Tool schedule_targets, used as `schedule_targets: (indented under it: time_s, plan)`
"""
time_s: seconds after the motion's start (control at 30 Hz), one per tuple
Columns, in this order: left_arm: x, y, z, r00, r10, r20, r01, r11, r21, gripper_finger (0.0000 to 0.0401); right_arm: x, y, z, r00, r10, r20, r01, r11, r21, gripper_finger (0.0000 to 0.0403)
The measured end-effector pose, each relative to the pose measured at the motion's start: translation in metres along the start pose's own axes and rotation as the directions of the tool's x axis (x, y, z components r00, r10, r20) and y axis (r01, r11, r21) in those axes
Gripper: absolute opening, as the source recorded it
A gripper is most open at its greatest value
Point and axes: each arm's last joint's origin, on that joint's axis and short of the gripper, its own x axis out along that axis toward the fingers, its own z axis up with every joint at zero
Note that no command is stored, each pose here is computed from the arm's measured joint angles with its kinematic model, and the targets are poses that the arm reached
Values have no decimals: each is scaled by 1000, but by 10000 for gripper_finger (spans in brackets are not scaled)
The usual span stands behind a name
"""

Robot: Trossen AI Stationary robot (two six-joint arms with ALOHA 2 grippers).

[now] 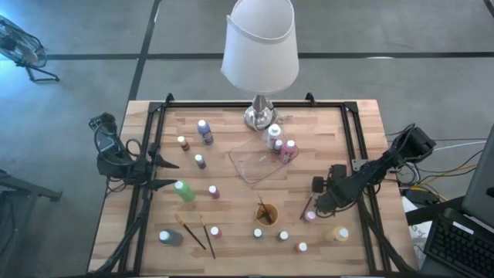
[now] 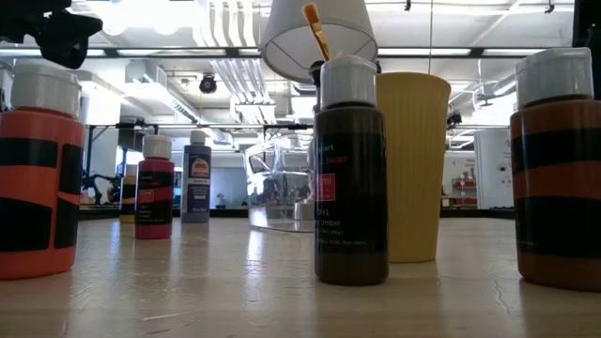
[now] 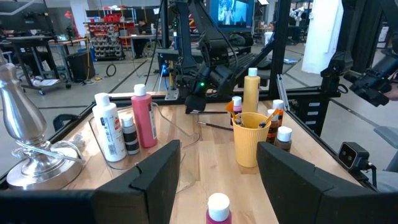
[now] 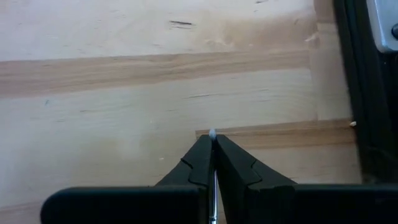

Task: Pick & Place Paint Supplies
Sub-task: Put the black paint brush into the yellow cup

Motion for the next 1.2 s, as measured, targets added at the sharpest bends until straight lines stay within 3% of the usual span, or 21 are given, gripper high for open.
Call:
schedule_targets:
  time_s: [0.37, 0.87, 1.07, 1.13, 1.2]
  plan:
    - [0, 0, 0, 1000, 0, 0, 0, 1000, 0, 218, -5, -5, 8, 998, 36, 46, -36, 999, -2, 8]
    - [0, 0, 0, 1000, 0, -1, 0, 1000, 1, 218, -39, 10, 18, 957, 168, 238, -153, 985, -81, 8]
    - [0, 0, 0, 1000, 0, -1, 0, 1000, 2, 218, -82, 16, 35, 893, 194, 406, -137, 977, -165, 8]
    - [0, 0, 0, 1000, 0, -1, 0, 1000, 2, 218, -98, 20, 41, 845, 248, 473, -164, 963, -212, 8]
    - [0, 0, 0, 1000, 0, -1, 0, 1000, 1, 218, -112, 28, 44, 766, 361, 533, -228, 926, -300, 8]
